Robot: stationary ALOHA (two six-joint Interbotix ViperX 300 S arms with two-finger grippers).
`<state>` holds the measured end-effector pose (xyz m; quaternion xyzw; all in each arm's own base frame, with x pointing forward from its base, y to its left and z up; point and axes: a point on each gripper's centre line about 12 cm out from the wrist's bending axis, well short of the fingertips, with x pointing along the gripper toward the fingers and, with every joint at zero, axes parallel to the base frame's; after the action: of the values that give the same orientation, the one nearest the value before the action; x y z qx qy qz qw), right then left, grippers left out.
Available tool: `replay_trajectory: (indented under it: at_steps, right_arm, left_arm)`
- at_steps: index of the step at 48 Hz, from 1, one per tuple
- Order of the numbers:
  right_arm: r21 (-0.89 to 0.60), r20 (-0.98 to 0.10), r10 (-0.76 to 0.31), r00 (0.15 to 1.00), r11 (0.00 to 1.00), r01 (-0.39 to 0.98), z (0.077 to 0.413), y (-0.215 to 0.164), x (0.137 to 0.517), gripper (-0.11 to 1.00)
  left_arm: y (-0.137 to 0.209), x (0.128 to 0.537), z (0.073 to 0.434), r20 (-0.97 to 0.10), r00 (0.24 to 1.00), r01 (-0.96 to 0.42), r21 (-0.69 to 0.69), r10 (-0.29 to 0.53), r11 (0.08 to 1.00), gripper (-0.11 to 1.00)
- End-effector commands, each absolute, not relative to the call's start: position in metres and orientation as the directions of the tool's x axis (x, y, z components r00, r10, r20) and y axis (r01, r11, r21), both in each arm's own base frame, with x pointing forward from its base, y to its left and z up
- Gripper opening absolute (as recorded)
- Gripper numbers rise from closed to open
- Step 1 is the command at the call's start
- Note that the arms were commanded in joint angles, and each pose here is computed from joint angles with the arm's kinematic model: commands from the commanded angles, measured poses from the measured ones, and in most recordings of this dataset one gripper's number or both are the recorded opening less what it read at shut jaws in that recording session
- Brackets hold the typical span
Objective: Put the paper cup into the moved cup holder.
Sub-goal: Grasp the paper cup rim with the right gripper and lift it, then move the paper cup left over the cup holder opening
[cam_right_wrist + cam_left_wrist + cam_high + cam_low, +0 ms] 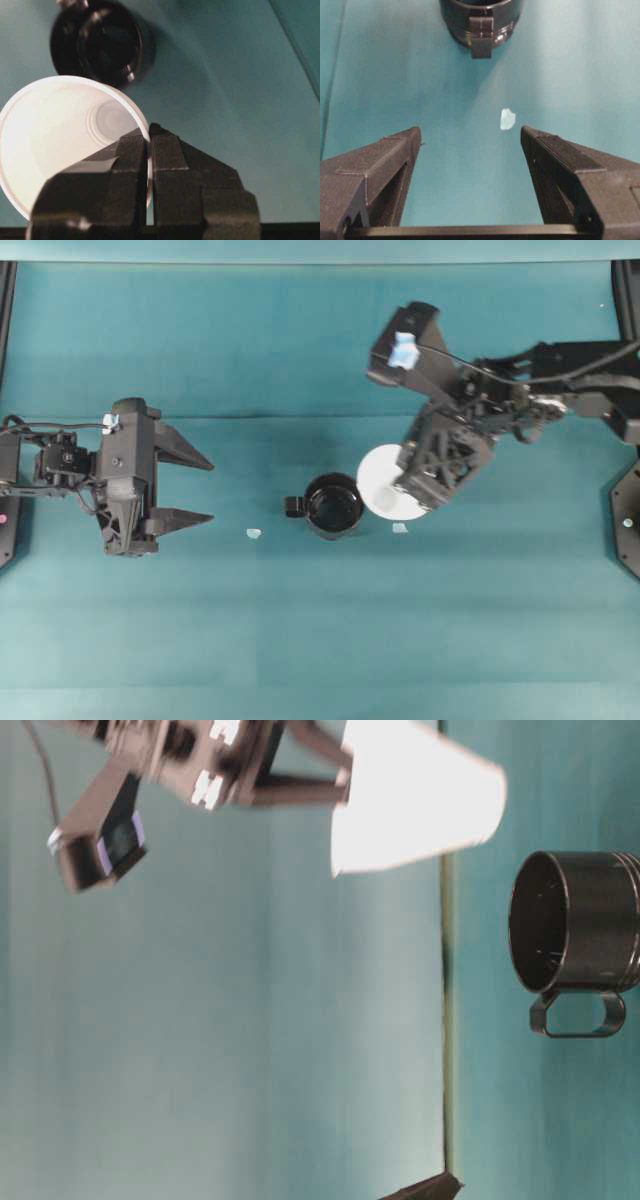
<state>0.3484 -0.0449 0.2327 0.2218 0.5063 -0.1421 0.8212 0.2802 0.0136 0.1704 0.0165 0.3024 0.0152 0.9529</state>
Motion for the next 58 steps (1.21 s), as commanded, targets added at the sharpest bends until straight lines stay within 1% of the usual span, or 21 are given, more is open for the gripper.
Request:
replay_trajectory:
  at_steps: [1, 11, 23, 34, 49, 58]
  right_arm:
    - [0.229, -0.871, -0.015, 0.492, 0.873, 0.431, 0.249, -0.042, 0.362, 0.02]
    - [0.202, -0.853, -0.036, 0.521, 0.897, 0.392, 0.257, -0.039, 0.383, 0.02]
    - [0.184, -0.856, -0.040, 0.515, 0.908, 0.377, 0.255, -0.036, 0.393, 0.02]
    - [0.165, -0.870, -0.037, 0.492, 0.918, 0.361, 0.245, -0.034, 0.397, 0.02]
    - [0.126, -0.907, -0.035, 0.419, 0.928, 0.350, 0.210, -0.035, 0.406, 0.02]
    - [0.096, -0.913, -0.057, 0.405, 0.933, 0.347, 0.201, -0.039, 0.408, 0.02]
  left_arm:
    - [0.014, 0.283, 0.177, -0.557, 0.830, -0.019, 0.043, 0.039, 0.999, 0.80]
    - [0.014, 0.283, 0.177, -0.557, 0.830, -0.018, 0.044, 0.039, 0.999, 0.80]
    - [0.014, 0.283, 0.177, -0.557, 0.830, -0.019, 0.043, 0.039, 0.999, 0.80]
    - [0.014, 0.283, 0.176, -0.558, 0.829, -0.018, 0.044, 0.039, 0.999, 0.80]
    - [0.014, 0.284, 0.176, -0.559, 0.828, -0.018, 0.044, 0.039, 0.999, 0.80]
    - [0.014, 0.284, 0.176, -0.558, 0.829, -0.020, 0.041, 0.039, 0.999, 0.80]
